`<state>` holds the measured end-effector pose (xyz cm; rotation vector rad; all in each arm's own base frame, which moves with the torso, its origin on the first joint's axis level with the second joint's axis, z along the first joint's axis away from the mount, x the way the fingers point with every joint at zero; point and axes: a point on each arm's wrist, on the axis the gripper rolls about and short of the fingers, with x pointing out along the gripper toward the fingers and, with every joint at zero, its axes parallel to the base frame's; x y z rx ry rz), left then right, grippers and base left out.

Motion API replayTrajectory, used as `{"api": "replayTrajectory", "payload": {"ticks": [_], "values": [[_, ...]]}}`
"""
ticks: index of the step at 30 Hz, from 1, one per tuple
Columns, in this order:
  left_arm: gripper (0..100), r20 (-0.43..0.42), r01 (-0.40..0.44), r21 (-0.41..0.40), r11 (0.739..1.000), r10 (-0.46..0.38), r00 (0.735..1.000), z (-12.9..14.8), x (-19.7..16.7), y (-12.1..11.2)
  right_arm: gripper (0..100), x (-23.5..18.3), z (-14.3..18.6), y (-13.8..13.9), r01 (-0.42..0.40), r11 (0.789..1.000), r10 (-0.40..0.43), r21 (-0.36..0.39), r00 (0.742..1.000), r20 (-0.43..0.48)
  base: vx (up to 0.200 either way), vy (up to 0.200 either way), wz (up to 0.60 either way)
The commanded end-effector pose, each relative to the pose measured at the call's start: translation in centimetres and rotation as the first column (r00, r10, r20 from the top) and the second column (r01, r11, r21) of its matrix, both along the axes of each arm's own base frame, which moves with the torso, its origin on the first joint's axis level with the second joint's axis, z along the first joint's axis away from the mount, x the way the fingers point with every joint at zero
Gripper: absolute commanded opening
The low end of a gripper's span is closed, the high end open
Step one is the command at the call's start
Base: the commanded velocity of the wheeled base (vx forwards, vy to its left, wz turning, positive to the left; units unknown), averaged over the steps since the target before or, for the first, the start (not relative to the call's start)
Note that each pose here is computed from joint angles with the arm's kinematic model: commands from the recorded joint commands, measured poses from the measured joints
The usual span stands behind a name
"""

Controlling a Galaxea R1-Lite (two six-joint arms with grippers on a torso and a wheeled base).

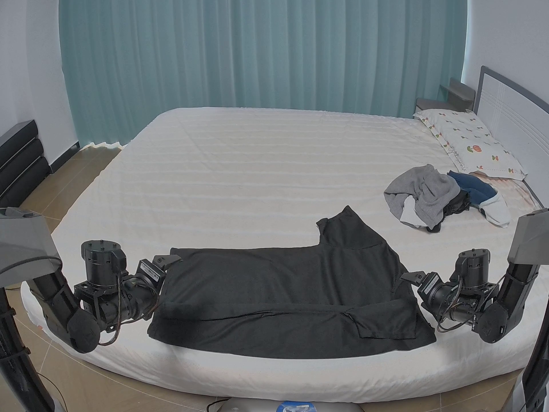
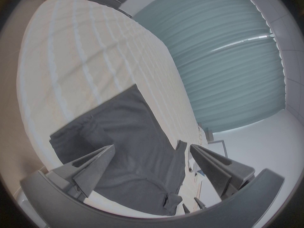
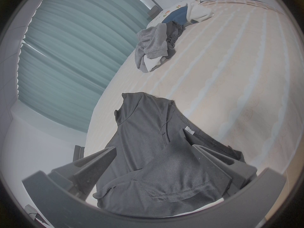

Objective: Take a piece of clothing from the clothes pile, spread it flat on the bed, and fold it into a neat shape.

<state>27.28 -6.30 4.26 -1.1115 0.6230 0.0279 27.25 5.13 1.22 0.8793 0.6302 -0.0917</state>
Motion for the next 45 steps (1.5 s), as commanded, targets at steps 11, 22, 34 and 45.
{"api": "replayTrajectory", "payload": {"ticks": [11,22,34,45], "values": [[100,-0.164,0.165,0.186,0.969,-0.135,0.977,-5.2,-0.8,-4.6,100,-0.2,-0.7,0.3,-0.010,1.000,0.010,-0.006,0.999,-0.030,0.000,0.000,0.00],[100,-0.144,0.135,0.337,0.932,-0.091,0.985,-7.2,1.5,-4.9,100,-0.2,-1.0,0.3,-0.012,1.000,0.012,-0.011,0.999,-0.039,0.000,0.000,0.00],[100,-0.094,0.035,0.385,0.922,0.002,0.996,-7.3,5.4,-3.3,100,-0.2,-1.1,0.2,-0.010,1.000,0.009,-0.013,0.999,-0.042,0.000,0.000,0.00],[100,-0.035,-0.056,0.367,0.928,0.074,0.997,-6.2,6.9,-1.1,100,-0.2,-1.3,0.3,-0.010,1.000,0.009,-0.014,0.999,-0.048,0.000,0.000,0.00]]}}
